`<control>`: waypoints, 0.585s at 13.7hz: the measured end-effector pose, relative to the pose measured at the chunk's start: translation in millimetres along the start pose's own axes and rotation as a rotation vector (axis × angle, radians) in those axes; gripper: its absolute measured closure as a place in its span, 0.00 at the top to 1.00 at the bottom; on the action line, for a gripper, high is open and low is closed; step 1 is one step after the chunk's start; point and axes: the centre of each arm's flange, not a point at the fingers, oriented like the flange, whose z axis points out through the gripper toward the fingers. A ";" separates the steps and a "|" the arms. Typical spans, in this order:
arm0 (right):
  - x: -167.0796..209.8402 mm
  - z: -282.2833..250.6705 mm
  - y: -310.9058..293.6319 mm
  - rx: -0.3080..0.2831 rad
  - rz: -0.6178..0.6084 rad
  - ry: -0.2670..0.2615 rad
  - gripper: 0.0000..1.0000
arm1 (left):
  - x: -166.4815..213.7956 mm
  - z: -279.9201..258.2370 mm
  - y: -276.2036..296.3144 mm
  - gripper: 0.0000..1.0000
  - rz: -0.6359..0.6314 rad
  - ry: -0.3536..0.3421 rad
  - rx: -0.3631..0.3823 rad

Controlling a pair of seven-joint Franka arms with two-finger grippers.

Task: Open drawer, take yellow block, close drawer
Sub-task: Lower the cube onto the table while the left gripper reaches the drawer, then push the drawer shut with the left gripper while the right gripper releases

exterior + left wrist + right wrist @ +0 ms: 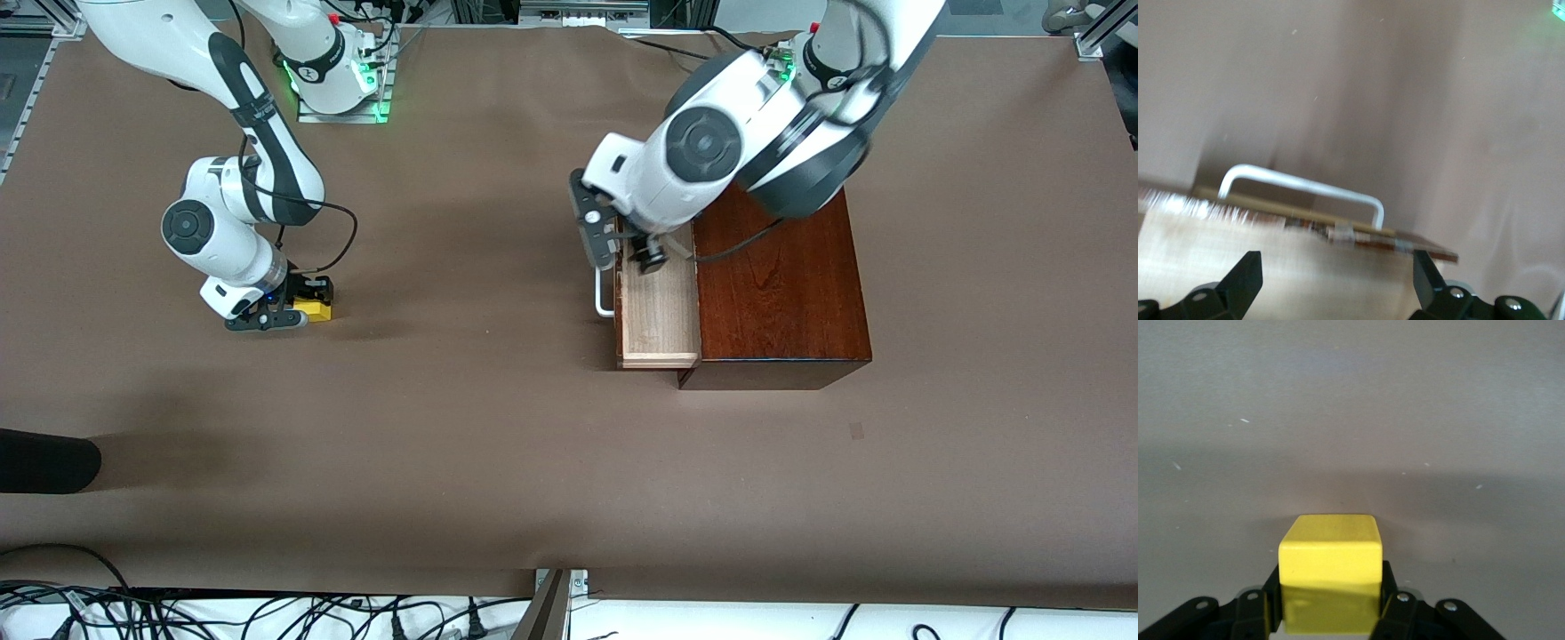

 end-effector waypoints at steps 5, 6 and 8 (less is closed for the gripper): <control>5.5 -8.6 -5.8 0.003 -0.015 0.029 0.63 | 53.3 77.0 17.9 1.00 0.247 -0.014 0.121; 10.5 -21.2 -5.8 0.003 -0.035 0.055 0.72 | 62.0 91.6 26.2 1.00 0.281 -0.029 0.137; 19.3 -60.6 -5.3 0.002 -0.091 0.120 0.92 | 65.7 113.5 29.2 1.00 0.316 -0.070 0.151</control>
